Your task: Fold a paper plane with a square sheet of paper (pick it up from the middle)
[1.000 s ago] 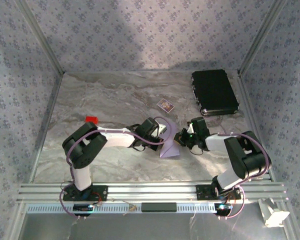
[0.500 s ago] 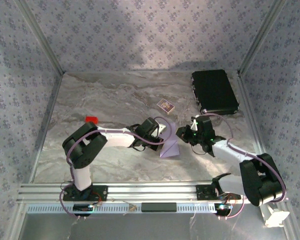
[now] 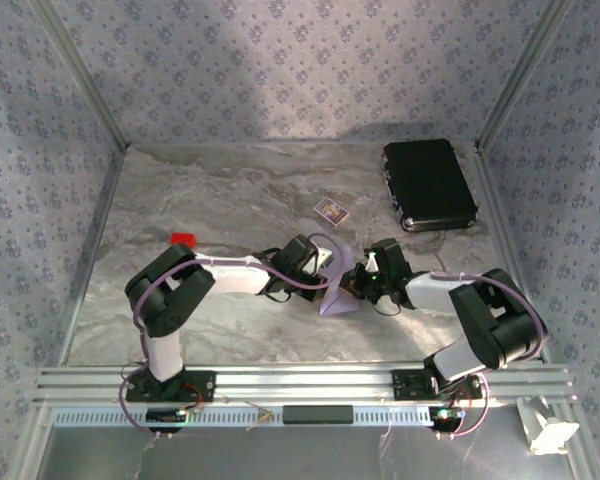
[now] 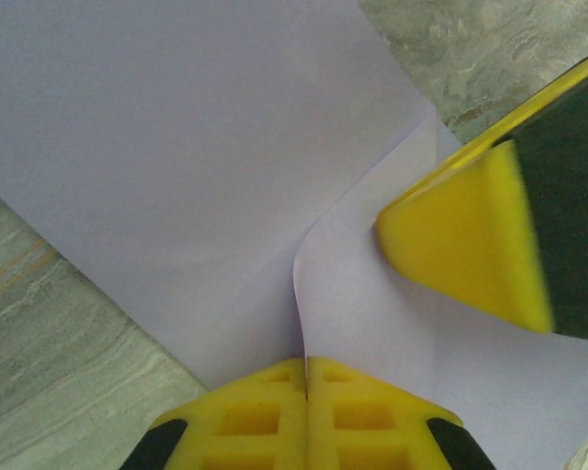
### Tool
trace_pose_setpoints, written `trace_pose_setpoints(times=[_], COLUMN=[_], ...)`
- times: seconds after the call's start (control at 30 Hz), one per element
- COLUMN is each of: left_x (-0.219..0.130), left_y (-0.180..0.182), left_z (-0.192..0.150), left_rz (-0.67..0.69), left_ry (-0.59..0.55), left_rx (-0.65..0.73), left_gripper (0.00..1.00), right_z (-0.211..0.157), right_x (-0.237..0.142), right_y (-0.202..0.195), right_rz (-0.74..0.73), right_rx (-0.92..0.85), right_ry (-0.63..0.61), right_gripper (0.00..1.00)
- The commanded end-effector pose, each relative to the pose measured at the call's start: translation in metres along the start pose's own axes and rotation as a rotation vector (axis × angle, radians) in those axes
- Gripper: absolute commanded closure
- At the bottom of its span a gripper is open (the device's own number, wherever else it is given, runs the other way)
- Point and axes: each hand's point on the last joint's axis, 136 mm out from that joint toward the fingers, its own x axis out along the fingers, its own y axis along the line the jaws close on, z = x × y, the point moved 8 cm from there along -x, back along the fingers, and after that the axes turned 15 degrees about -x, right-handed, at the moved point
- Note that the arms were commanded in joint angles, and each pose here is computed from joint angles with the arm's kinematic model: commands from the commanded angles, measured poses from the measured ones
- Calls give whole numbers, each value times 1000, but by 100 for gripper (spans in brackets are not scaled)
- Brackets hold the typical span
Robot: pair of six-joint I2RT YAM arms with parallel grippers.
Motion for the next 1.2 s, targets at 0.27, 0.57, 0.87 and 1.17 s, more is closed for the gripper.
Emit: trace_pose_setpoints(times=[0.27,0.57,0.87,1.17], left_x=[-5,-41,-55,-20], left_y=[5,-6,-30,-43], left_z=[-5,13,18,11], left_rz=[46,23,-153,-286], left_ry=[44,-55,-5,193], left_rx=[-30,-130,-194,-250], left_gripper=[86,60,83,93], right_z=[-18,-16,-15,-15], right_x=[6,6,5,5], right_y=[-29,-26,-27,-26], right_rz=[-109,-96,-100,-99], right_rx=[73,65,66,64], right_ry=[22,16,10,8], right_gripper=[99,99,100,100])
